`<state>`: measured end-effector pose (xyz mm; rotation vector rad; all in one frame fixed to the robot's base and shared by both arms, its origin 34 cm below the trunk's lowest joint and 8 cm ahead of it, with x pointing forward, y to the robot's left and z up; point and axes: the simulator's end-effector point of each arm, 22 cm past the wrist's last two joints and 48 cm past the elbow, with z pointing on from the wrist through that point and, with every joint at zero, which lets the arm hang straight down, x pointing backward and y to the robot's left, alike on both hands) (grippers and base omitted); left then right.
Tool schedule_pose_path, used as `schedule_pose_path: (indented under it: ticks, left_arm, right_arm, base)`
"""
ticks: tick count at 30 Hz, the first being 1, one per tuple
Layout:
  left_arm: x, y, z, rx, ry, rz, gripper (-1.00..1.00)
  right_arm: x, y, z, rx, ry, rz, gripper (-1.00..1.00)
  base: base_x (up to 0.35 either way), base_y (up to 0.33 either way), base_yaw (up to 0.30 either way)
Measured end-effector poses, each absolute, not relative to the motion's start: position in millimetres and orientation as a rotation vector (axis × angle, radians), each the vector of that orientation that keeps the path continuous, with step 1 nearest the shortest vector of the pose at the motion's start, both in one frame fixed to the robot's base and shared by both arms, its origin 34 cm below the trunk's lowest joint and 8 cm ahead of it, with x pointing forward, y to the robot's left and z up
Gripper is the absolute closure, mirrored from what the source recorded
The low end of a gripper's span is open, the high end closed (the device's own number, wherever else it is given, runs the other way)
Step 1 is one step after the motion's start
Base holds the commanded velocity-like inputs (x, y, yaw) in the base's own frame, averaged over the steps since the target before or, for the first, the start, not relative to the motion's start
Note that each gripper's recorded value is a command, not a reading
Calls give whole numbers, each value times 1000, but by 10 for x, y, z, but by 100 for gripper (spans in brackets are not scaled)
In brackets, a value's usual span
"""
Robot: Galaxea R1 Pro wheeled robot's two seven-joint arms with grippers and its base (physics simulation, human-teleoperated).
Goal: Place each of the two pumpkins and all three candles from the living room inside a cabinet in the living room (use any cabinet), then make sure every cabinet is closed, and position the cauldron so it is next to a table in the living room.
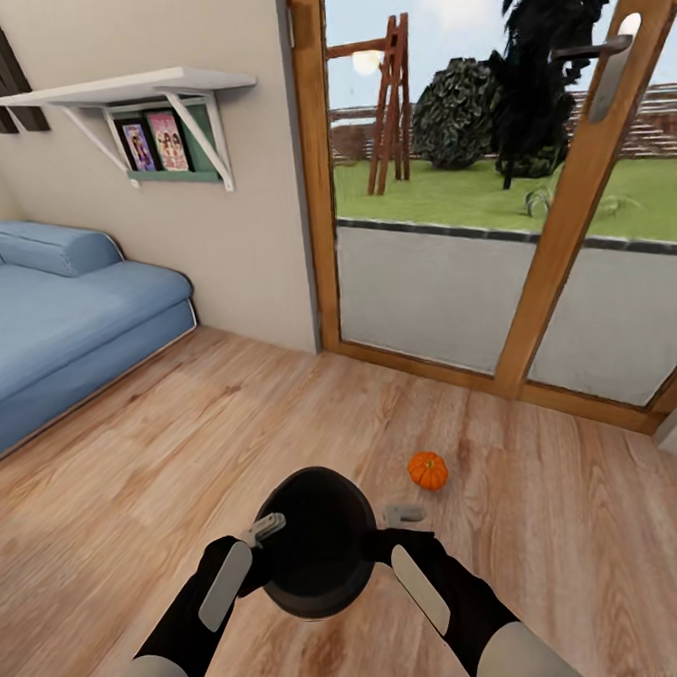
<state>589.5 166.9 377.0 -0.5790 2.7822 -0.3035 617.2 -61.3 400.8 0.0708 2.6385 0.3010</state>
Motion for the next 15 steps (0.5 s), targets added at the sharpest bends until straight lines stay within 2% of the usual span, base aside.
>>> schedule_pose_path:
  ticks: [15]
  left_arm:
    - [5933, 1645, 3808, -591, 2764, -315, 100]
  right_arm:
    - [6229, -632, 4067, 45, 2624, 294, 100]
  base:
    - [0, 0, -252]
